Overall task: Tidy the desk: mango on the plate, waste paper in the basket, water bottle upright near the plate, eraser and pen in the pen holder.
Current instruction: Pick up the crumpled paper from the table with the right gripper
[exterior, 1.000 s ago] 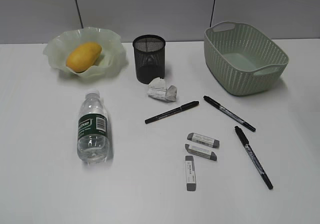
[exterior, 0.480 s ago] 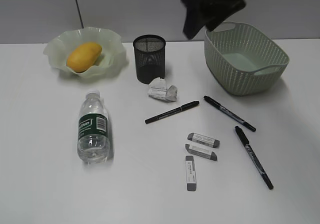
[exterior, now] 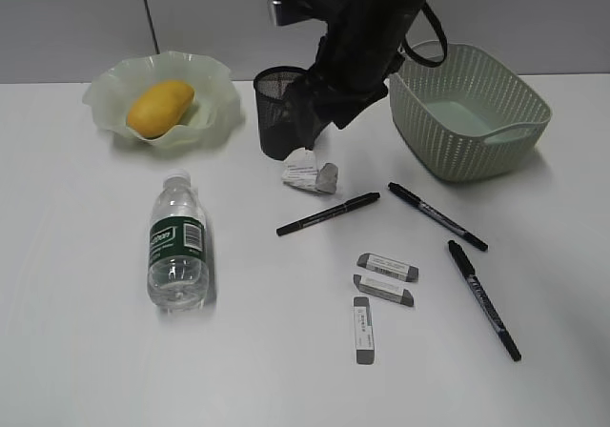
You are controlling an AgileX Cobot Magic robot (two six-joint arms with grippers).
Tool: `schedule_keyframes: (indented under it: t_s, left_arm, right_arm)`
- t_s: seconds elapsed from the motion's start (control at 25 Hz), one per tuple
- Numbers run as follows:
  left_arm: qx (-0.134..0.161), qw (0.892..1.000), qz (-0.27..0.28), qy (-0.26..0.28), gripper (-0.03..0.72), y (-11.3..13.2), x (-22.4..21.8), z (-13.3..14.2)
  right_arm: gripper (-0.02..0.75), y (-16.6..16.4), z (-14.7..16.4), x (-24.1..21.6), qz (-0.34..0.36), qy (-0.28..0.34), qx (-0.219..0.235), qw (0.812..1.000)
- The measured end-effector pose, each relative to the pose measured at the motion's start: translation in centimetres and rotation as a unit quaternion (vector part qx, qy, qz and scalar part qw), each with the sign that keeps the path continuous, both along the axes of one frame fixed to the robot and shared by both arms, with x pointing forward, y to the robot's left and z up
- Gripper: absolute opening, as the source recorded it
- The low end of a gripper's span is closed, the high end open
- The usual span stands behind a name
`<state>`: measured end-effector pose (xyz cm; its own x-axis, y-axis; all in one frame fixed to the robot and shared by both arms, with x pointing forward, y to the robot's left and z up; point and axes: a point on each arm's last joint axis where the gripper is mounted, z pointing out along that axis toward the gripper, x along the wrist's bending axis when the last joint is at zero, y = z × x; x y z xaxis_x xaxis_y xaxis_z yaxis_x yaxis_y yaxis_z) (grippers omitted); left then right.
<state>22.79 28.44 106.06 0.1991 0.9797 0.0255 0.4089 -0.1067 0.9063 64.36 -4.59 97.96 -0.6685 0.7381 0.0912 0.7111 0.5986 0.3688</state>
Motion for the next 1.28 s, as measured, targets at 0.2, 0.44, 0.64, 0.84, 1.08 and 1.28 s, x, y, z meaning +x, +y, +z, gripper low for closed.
schedule_keyframes:
  t_s: [0.2,0.44,0.64,0.84,1.08,1.28]
  left_arm:
    - [0.0,1.0,0.0,0.0,0.438,0.0,0.0,0.0]
    - [0.0,1.0,0.0,0.0,0.438,0.0,0.0,0.0]
    - [0.0,1.0,0.0,0.0,0.438,0.0,0.0,0.0]
    - [0.0,1.0,0.0,0.0,0.438,0.0,0.0,0.0]
    - [0.0,1.0,0.0,0.0,0.438,0.0,0.0,0.0]
    - [0.0,1.0,0.0,0.0,0.438,0.0,0.0,0.0]
  right_arm:
    - [0.466,0.0,-2.2,0.6,0.045,-0.013,-0.035,0.998]
    - [0.466,-0.1,-3.2,1.2,0.103,-0.049,-0.06,0.992]
    - [0.466,0.0,-4.7,1.4,0.117,-0.043,-0.071,0.99]
    - [0.466,0.0,-6.0,1.5,0.127,-0.035,-0.077,0.988]
    - [0.466,0.0,-6.4,1.7,0.128,-0.041,-0.079,0.988]
    - [0.454,0.1,-6.6,1.9,0.128,-0.053,-0.081,0.987]
